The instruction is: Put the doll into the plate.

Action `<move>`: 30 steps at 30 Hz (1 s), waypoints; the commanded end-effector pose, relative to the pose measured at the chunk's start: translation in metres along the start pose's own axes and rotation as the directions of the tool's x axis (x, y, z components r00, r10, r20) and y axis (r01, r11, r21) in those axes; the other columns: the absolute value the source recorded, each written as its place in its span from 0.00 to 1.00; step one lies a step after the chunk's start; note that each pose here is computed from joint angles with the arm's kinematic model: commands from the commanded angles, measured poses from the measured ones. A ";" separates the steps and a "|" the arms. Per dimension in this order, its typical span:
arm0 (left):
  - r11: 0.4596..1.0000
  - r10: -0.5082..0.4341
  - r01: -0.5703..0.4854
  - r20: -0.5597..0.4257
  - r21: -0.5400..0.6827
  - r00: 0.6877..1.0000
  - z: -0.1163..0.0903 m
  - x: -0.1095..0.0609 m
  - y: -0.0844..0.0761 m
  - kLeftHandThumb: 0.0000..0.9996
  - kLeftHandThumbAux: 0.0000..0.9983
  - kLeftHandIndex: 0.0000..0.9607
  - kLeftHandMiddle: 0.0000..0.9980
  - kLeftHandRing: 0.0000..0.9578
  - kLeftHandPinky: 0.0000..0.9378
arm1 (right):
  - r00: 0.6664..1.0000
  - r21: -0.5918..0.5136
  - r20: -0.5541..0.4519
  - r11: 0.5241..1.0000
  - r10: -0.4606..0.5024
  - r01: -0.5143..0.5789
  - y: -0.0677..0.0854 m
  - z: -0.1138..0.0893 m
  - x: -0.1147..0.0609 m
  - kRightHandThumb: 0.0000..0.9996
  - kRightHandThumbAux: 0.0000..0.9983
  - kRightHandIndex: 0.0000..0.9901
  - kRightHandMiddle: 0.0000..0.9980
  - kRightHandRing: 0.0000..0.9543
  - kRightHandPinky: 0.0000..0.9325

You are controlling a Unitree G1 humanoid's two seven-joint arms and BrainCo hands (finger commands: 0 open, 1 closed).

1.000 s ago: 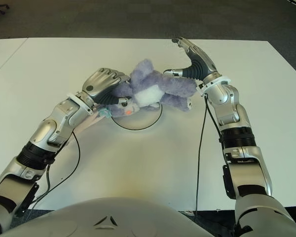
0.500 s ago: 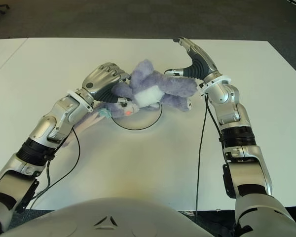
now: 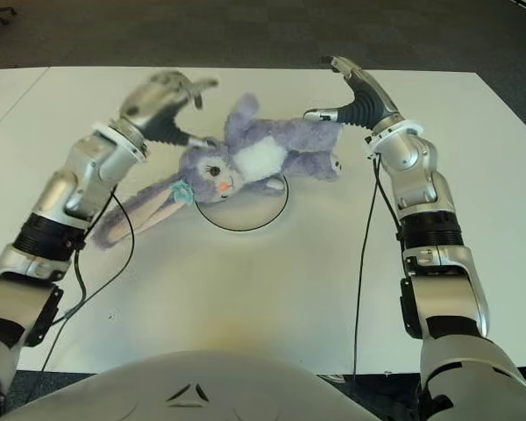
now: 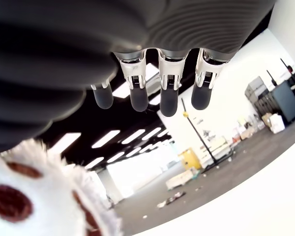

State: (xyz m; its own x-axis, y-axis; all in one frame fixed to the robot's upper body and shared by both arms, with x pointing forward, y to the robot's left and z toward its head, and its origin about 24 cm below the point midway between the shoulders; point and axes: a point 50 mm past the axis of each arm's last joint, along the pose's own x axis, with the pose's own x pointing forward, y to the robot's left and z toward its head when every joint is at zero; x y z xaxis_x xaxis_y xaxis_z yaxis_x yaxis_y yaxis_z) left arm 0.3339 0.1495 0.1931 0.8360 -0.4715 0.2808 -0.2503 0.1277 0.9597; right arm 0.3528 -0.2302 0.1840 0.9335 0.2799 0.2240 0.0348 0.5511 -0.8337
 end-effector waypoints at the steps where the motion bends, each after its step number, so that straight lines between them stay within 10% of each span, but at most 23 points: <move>1: 0.996 0.091 -0.089 -0.051 0.028 0.995 -0.016 0.002 0.023 0.00 0.46 0.07 0.35 0.40 0.46 | 0.997 0.008 -0.001 0.997 -0.072 0.072 -0.036 0.004 0.007 0.00 0.43 0.00 0.06 0.05 0.05; 12: 0.973 0.230 -0.225 -0.148 0.049 0.962 -0.059 0.004 0.078 0.00 0.42 0.05 0.27 0.30 0.24 | 0.987 0.049 0.033 0.987 -0.156 0.154 -0.071 0.009 0.008 0.00 0.50 0.03 0.04 0.02 0.02; 30: 0.835 0.399 -0.478 -0.299 -0.273 0.867 -0.107 -0.011 0.052 0.00 0.49 0.00 0.13 0.15 0.15 | 0.950 0.469 -0.154 0.826 -0.271 0.312 -0.065 -0.056 -0.002 0.00 0.60 0.05 0.05 0.01 0.00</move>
State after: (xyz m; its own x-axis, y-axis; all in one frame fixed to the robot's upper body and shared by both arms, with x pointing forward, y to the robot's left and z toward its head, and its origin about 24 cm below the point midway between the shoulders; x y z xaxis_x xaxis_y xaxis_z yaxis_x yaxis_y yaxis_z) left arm 0.3577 0.2511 0.2484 0.7683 -0.1318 0.6264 -0.4895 0.5097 0.7075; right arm 0.3660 -0.3082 0.2202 0.9296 0.0399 0.3665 0.1558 0.8585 -0.4886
